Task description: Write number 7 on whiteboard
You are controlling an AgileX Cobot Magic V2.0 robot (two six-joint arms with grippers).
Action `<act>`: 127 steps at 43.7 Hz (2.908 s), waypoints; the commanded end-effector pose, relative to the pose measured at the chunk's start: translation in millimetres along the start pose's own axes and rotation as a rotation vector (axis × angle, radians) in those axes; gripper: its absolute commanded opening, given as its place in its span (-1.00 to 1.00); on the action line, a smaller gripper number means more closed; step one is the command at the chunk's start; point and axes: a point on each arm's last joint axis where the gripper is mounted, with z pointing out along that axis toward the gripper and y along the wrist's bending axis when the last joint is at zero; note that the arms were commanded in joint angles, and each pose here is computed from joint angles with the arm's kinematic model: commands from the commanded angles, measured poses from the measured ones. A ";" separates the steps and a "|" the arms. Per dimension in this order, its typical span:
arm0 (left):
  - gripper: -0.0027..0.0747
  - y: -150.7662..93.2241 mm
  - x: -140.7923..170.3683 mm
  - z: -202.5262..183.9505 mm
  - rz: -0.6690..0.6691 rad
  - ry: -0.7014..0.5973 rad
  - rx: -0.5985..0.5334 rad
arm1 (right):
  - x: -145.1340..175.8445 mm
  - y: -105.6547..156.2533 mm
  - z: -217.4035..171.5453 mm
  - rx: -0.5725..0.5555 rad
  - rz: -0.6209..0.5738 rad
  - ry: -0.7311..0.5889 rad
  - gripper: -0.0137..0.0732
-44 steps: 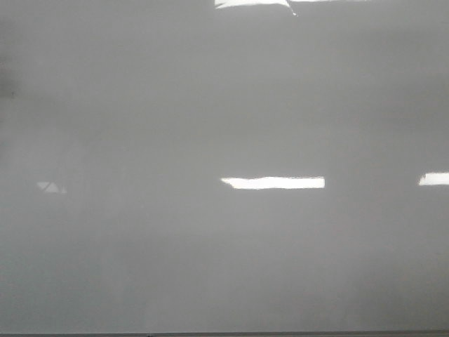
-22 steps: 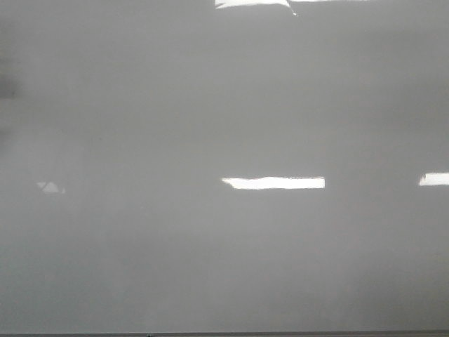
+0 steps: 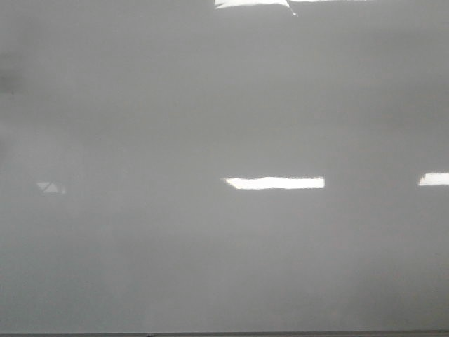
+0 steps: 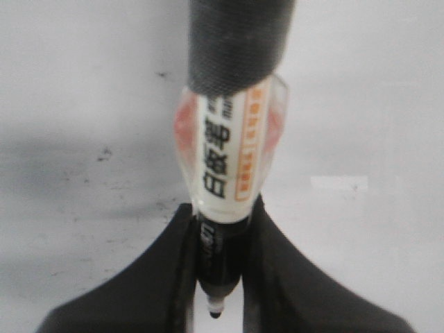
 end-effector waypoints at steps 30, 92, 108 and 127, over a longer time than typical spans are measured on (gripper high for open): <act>-0.98 -146.1 15.6 -91.8 0.974 0.252 0.469 | -11.8 1.2 0.2 -0.016 0.007 0.123 0.65; -0.98 -223.9 58.1 -117.6 1.319 0.142 0.686 | -25.8 155.1 68.8 -0.981 -0.667 0.144 0.04; -0.59 -225.5 56.4 -117.4 1.309 0.117 0.685 | -24.6 155.2 67.9 -0.992 -0.669 0.157 -0.72; 0.07 -156.0 22.8 -147.0 0.988 0.031 0.527 | -45.2 118.1 71.5 -0.769 -0.524 0.253 -0.84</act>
